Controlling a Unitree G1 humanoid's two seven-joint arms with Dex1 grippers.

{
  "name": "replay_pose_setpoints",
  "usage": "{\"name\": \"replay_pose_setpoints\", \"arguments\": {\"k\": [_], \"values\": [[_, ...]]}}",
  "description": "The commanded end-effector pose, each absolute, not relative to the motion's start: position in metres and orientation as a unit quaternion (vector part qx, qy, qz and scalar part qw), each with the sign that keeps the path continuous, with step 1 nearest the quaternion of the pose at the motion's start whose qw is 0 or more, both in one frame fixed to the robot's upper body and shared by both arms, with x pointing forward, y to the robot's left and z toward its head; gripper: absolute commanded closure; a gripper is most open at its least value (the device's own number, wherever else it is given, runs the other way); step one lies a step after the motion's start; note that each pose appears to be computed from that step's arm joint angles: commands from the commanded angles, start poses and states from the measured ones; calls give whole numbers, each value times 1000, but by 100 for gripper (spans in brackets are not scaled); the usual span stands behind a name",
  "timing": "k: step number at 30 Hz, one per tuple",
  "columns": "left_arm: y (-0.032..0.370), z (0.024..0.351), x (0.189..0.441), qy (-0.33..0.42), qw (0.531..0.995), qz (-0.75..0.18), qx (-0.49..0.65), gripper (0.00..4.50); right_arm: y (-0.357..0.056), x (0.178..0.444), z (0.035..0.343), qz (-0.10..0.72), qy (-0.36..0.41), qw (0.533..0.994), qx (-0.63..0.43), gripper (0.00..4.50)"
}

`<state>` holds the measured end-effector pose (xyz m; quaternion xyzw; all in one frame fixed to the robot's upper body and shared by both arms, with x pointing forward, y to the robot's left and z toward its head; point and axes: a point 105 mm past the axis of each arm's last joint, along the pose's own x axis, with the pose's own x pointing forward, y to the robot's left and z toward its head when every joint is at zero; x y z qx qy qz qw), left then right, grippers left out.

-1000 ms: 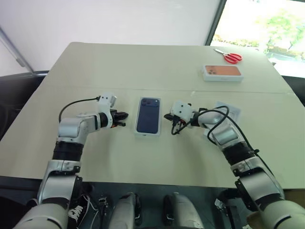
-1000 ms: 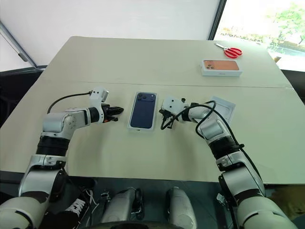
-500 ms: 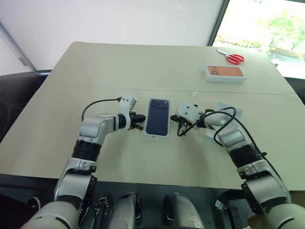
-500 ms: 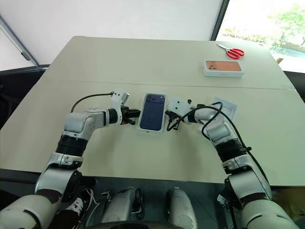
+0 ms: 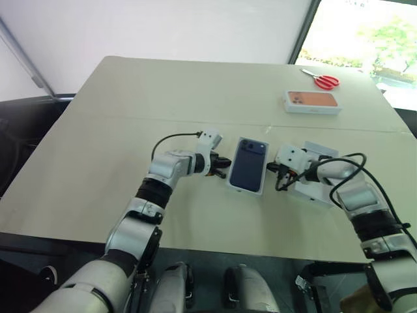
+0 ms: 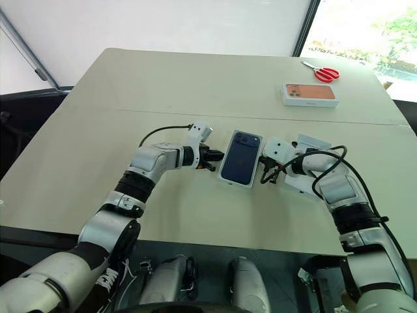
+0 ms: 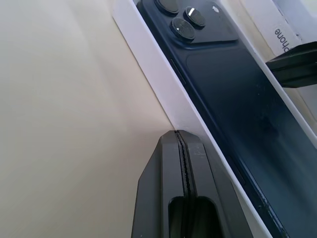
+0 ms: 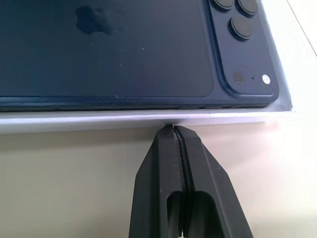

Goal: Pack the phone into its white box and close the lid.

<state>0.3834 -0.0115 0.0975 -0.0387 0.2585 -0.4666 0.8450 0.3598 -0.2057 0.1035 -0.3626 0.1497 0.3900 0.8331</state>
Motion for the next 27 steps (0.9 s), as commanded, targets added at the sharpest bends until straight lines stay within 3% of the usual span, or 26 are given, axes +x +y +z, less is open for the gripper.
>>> {"name": "replay_pose_setpoints", "arguments": {"k": [1, 14, 27], "values": [[-45, 108, 369, 240, 819, -521, -36, 448, -217, 356, 105, 380, 157, 834, -367, 449], [-62, 112, 361, 231, 808, -540, -35, 448, -230, 363, 105, 372, 161, 832, -380, 449], [-43, 108, 373, 229, 828, -511, -30, 448, -221, 357, 100, 393, 171, 824, -370, 449]]}}
